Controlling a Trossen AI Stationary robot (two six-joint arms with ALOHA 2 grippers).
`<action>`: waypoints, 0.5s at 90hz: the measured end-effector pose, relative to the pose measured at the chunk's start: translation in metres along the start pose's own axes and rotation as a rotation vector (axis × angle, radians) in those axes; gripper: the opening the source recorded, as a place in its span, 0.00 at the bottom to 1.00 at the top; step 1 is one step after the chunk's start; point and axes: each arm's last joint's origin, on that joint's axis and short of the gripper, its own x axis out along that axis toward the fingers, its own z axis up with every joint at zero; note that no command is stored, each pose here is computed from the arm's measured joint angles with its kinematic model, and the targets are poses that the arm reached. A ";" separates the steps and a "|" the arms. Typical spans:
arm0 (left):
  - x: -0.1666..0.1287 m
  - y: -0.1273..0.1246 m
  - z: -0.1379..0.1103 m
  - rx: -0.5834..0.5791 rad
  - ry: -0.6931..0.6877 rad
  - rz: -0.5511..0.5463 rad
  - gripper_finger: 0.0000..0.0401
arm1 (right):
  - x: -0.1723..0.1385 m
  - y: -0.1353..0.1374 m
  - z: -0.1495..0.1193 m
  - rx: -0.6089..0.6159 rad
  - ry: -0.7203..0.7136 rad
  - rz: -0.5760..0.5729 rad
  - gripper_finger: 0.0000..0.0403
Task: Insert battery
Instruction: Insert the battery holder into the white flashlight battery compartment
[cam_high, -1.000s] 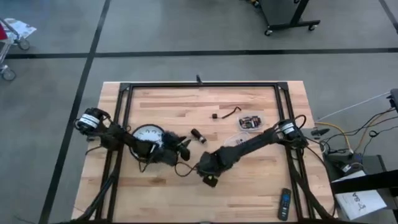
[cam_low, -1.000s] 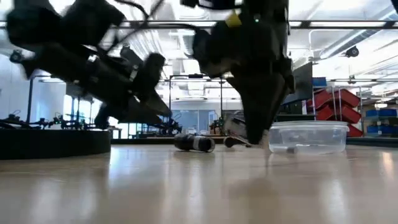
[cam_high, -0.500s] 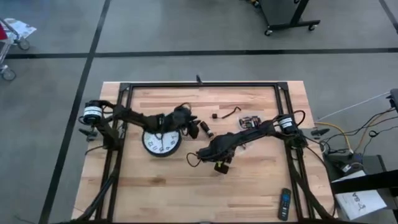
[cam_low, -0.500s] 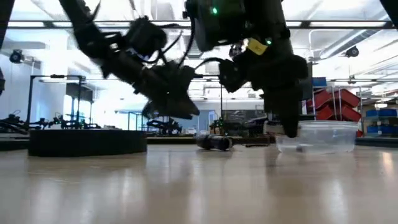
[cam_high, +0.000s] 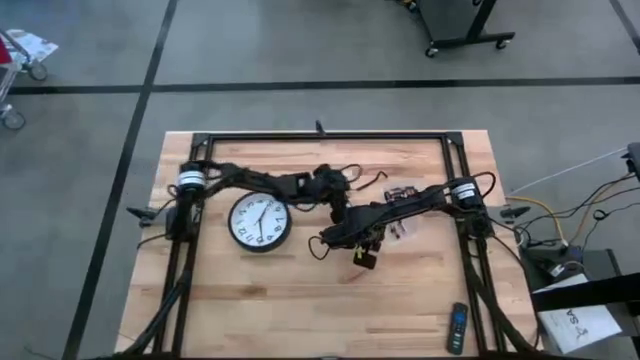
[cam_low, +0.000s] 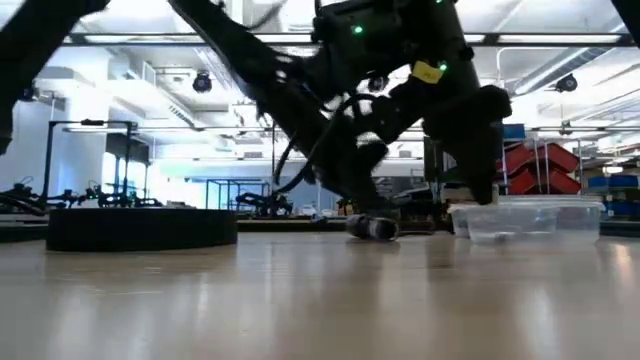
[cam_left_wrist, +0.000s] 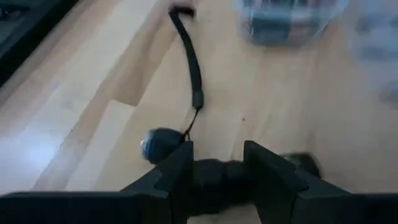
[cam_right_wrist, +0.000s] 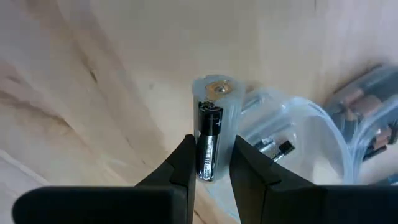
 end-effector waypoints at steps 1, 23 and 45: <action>0.002 0.000 0.000 0.002 0.004 0.002 0.30 | 0.000 0.000 -0.001 0.002 0.001 -0.001 0.13; 0.012 -0.001 -0.005 0.009 0.170 -0.005 0.28 | 0.000 -0.002 -0.014 0.061 -0.050 0.040 0.13; -0.028 0.009 0.003 0.059 0.265 -0.001 0.25 | -0.006 0.006 -0.001 0.053 -0.209 0.142 0.14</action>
